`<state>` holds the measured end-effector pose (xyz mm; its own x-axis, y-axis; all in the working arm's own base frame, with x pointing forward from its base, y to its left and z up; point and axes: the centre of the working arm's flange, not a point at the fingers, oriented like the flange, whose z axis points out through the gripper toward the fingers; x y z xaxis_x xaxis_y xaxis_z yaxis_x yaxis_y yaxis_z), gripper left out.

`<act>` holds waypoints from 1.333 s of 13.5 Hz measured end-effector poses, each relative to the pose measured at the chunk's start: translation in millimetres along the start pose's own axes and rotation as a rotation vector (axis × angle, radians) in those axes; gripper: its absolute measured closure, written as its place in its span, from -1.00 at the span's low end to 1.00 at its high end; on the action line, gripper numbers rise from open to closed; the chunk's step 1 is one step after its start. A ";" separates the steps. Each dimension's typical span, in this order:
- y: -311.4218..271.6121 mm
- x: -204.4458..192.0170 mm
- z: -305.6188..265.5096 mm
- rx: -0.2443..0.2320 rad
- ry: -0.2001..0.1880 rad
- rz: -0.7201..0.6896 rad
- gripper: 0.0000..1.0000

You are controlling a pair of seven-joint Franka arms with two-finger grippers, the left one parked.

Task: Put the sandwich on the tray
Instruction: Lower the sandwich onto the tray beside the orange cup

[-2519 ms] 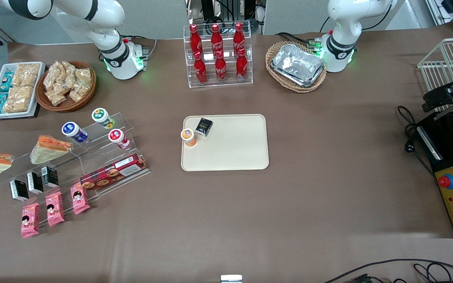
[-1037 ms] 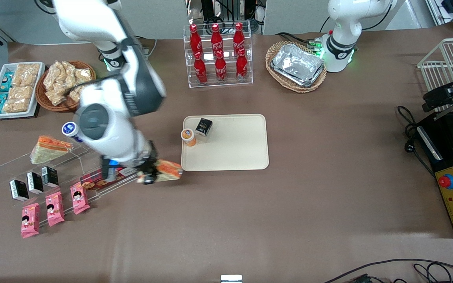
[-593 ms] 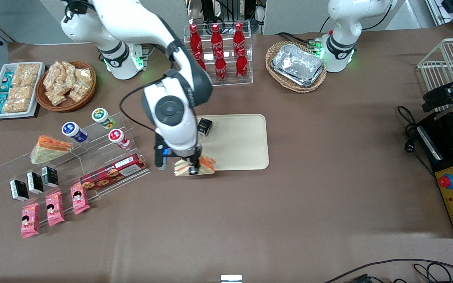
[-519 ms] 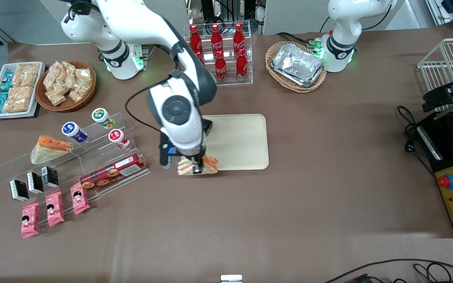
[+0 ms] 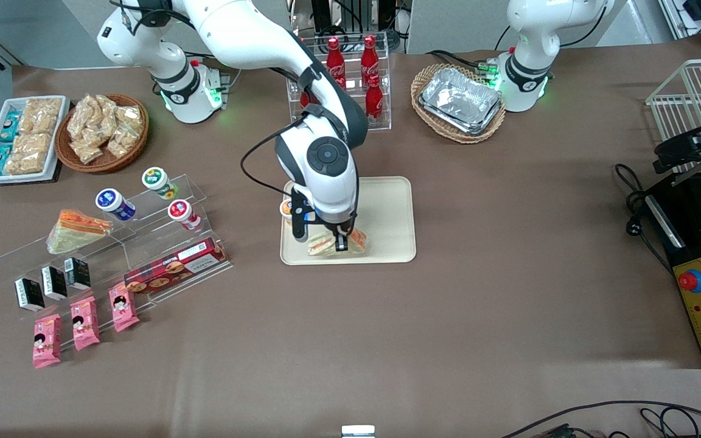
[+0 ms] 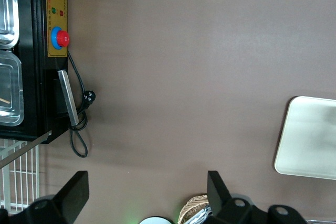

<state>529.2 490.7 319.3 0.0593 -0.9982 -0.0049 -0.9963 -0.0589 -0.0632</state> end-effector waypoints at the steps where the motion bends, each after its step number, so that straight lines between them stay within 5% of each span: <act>1: 5.4 -3.4 11.1 -0.002 0.004 -0.005 0.61; 15: 34.2 -2.1 80.0 0.022 0.026 -0.003 0.62; 16: 33.9 -1.4 80.3 0.022 0.026 0.010 0.59; 18: 32.4 0.8 80.6 0.022 0.028 0.020 0.20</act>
<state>502.1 488.7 236.8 0.0370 -0.9991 0.0211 -0.9956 -0.0386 -0.0857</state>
